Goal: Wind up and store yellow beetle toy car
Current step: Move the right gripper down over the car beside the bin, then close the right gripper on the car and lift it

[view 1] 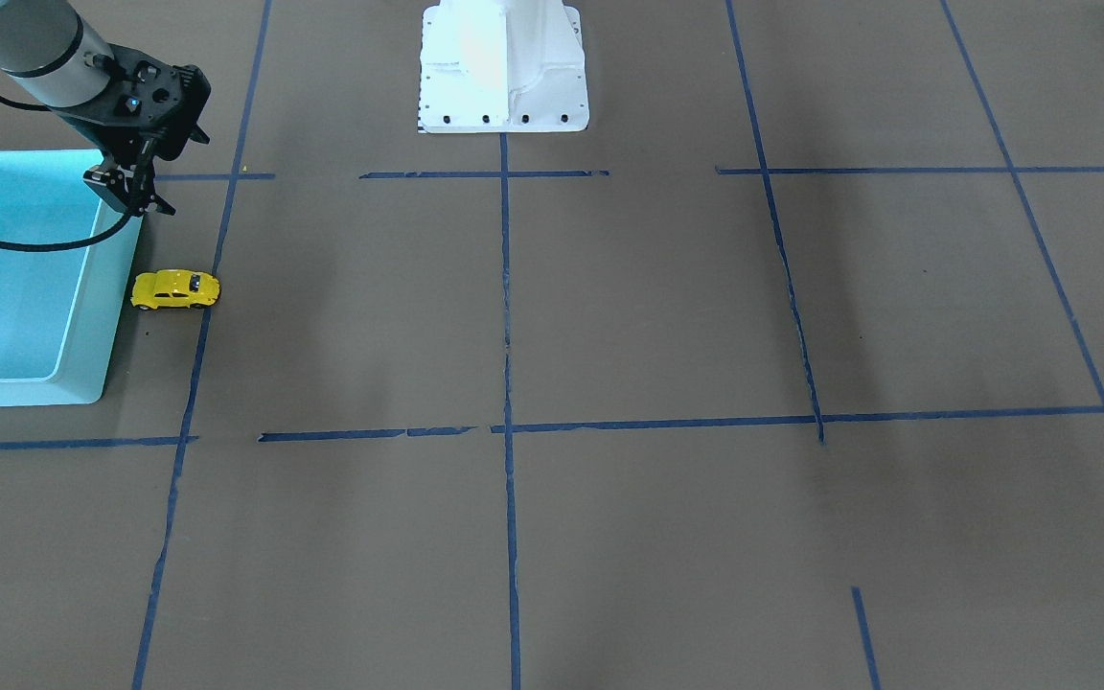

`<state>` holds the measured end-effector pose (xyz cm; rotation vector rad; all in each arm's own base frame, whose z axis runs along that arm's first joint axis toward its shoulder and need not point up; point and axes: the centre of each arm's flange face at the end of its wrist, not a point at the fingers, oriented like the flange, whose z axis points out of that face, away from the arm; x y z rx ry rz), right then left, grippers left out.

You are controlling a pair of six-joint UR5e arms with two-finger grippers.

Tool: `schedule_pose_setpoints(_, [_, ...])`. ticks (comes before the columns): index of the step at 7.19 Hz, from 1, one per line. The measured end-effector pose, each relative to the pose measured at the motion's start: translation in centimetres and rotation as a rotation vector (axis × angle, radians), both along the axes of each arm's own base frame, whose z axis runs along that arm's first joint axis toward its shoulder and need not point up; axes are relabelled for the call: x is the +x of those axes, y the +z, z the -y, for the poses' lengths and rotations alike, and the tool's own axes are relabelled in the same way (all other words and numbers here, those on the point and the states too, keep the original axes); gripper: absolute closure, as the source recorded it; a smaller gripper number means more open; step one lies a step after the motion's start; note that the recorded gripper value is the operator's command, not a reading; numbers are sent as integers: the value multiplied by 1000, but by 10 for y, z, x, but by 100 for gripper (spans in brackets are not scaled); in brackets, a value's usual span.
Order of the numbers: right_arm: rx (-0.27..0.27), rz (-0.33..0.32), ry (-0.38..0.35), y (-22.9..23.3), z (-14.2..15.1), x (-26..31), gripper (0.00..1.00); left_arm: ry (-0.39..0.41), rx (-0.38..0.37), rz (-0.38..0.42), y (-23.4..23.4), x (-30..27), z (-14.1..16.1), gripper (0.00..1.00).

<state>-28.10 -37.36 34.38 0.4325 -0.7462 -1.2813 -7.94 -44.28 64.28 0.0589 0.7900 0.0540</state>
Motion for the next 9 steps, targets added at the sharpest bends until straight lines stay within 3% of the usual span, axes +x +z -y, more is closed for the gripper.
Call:
schedule_pose_setpoints(2, [188,-140,-80,20,-8,-15,1,3,7,2,-3,1,6,0])
schedule_pose_setpoints(3, [237,-201,-109,32,-12,-19,1,3,8,3,-3,1,8,0])
schedule_pose_setpoints(5, [229,-275,-144,51,-10,-34,0,6,8,3,-2,1,10,0])
schedule_pose_setpoints(9, [243,-339,-170,68,20,-86,0,7,-3,2,5,0,10,0])
